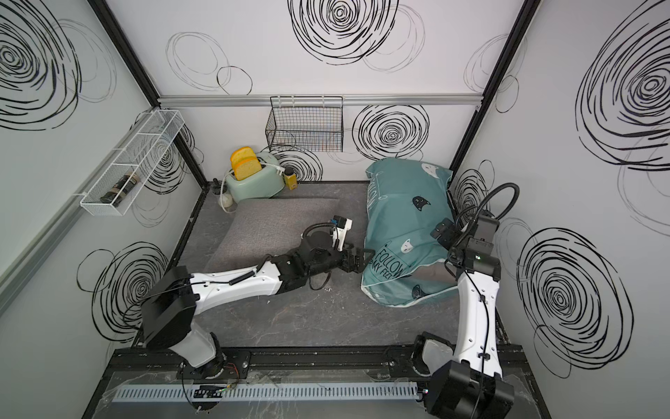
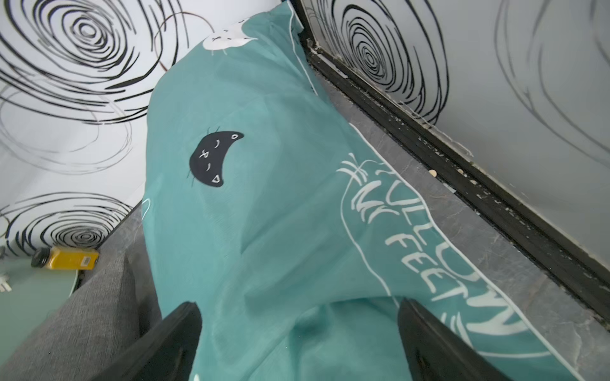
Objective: Zip up pillowcases
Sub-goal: Adjust the pillowcase at the center of the board.
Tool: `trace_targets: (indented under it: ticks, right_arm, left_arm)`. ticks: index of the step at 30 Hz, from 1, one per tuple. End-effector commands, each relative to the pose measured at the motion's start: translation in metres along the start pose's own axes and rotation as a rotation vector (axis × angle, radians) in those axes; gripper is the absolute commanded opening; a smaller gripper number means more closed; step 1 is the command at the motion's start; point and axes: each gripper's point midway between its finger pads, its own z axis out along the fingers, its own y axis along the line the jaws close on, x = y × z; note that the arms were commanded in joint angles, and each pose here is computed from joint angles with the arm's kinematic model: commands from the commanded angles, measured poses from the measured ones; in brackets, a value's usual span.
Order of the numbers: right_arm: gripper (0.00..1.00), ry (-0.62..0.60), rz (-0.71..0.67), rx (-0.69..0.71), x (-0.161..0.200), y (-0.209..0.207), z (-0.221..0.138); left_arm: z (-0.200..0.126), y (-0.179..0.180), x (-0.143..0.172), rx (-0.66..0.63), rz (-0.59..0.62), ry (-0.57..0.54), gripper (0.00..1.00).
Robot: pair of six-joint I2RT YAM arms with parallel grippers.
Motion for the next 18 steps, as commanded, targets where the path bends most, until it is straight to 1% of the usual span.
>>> trace_targets:
  ticks: [1,5,7,11,12,15,18]
  right_arm:
    - [0.97,0.031,0.051,-0.057,0.007,0.006,0.013]
    - [0.97,0.066,0.049,-0.028,0.025,-0.007,0.026]
    - [0.97,0.107,0.047,-0.025,0.035,-0.009,0.032]
    - [0.97,0.168,0.009,-0.013,0.059,-0.008,0.041]
    - [0.97,0.181,0.001,-0.008,0.066,-0.008,0.043]
    - [0.97,0.195,-0.025,-0.006,0.082,-0.008,0.049]
    - [0.97,0.229,-0.042,0.0,0.097,-0.008,0.056]
  left_arm:
    - [0.021,-0.015,-0.003,0.062,-0.015,-0.008,1.0]
    - [0.054,-0.006,0.017,0.056,-0.042,0.046,0.95]
    - [0.07,-0.004,0.028,0.059,-0.065,0.073,0.91]
    - [0.088,-0.001,0.038,0.049,-0.081,0.07,0.82]
    - [0.092,0.001,0.039,0.041,-0.088,0.07,0.78]
    - [0.097,0.011,0.036,0.014,-0.104,0.06,0.58]
    - [0.094,0.016,0.028,0.025,-0.112,0.024,0.34]
